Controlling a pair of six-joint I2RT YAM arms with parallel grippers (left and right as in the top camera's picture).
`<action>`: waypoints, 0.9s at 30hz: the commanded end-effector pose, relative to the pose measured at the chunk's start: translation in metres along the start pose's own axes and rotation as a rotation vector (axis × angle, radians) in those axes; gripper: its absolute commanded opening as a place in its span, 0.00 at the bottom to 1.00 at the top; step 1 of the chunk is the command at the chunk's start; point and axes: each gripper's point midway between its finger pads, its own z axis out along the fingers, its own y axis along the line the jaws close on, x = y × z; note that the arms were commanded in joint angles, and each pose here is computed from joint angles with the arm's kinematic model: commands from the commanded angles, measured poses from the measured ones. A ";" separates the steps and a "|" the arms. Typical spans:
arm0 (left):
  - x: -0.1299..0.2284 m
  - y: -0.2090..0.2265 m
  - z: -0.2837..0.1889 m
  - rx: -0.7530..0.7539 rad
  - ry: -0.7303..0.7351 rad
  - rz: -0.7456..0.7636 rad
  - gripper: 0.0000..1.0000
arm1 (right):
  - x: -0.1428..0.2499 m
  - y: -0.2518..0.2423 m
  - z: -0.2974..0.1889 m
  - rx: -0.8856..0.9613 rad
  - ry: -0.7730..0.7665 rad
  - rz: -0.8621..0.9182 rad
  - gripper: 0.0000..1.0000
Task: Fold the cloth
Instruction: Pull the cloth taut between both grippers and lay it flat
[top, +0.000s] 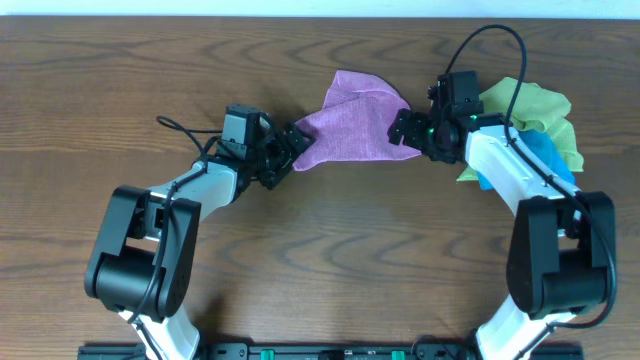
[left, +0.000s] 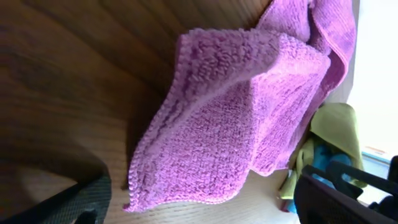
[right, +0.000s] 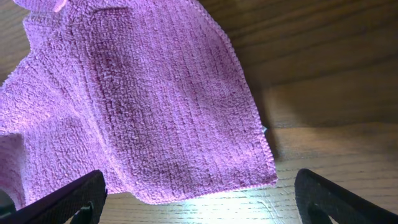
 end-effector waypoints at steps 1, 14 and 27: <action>0.001 0.022 0.012 -0.073 -0.014 -0.027 0.94 | -0.001 0.000 -0.003 -0.010 -0.002 0.020 0.96; 0.005 0.021 0.020 -0.034 0.024 0.035 0.06 | 0.000 -0.001 -0.003 -0.008 0.001 0.020 0.97; -0.028 0.004 -0.006 0.093 0.043 0.077 0.06 | 0.008 -0.021 0.019 0.070 0.033 0.024 0.99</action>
